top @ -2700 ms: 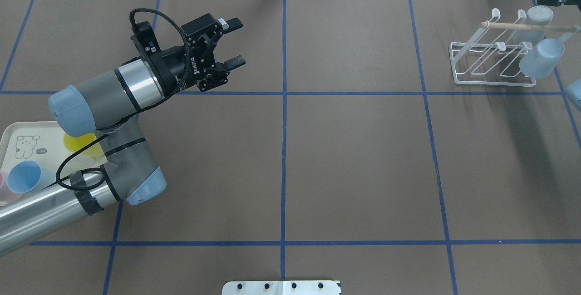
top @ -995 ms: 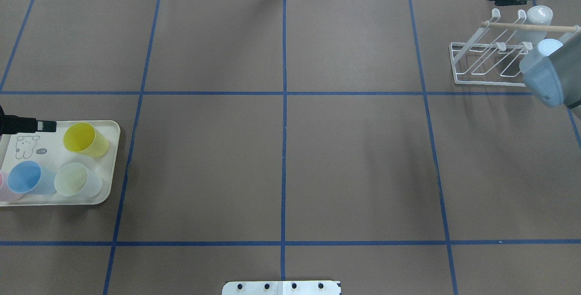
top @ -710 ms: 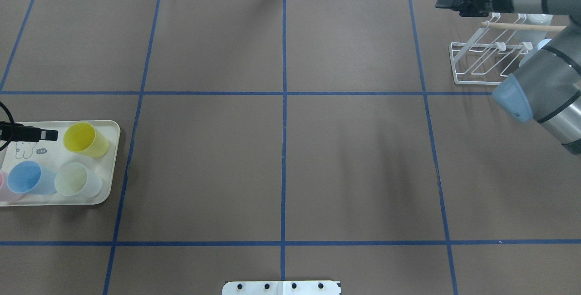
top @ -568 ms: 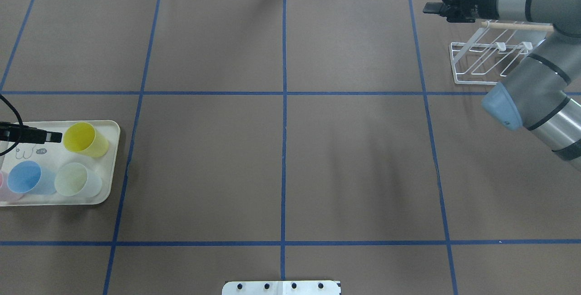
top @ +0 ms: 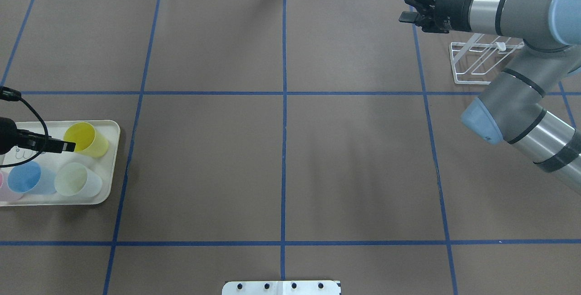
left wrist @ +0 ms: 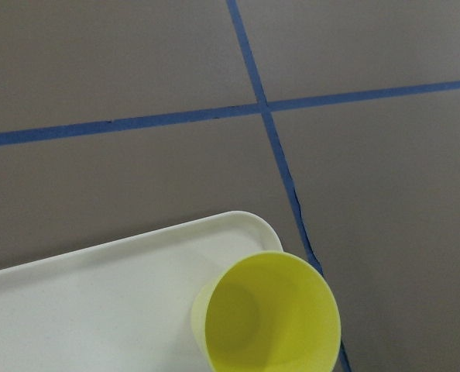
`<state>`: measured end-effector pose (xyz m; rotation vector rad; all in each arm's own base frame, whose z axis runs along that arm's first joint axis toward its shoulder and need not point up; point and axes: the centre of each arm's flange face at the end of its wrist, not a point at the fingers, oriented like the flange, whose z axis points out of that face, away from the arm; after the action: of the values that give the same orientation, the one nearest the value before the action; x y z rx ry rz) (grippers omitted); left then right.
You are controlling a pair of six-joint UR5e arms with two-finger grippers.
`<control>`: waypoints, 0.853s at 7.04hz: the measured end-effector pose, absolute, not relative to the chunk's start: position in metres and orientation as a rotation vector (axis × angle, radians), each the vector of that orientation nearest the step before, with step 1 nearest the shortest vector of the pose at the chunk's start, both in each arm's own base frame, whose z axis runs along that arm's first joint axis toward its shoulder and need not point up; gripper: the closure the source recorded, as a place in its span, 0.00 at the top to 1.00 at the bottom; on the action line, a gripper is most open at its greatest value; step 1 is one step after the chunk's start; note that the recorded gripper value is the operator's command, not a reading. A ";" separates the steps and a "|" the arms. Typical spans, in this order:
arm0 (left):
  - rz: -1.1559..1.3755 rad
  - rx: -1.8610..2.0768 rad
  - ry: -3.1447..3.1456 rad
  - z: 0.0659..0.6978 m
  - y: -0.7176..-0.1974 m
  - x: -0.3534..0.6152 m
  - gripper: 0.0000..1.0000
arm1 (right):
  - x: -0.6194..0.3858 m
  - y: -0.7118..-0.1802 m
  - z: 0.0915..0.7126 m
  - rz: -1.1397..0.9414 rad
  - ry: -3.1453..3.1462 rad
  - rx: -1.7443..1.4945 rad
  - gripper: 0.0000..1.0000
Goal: Transfer IKEA cup to right arm and place on rack
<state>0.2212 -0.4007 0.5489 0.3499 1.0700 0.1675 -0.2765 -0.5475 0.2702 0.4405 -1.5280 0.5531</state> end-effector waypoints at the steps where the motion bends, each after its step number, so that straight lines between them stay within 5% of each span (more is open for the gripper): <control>1: 0.180 0.350 1.064 0.551 -0.402 0.222 0.82 | -0.277 -0.547 0.269 0.554 -1.531 0.439 0.99; 6: 0.205 0.350 1.036 0.545 -0.419 0.223 0.79 | -0.277 -0.546 0.266 0.552 -1.537 0.437 0.99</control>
<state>0.2225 -0.4190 0.5448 0.3497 1.0356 0.2055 -0.2774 -0.5461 0.2662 0.4375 -1.5371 0.5524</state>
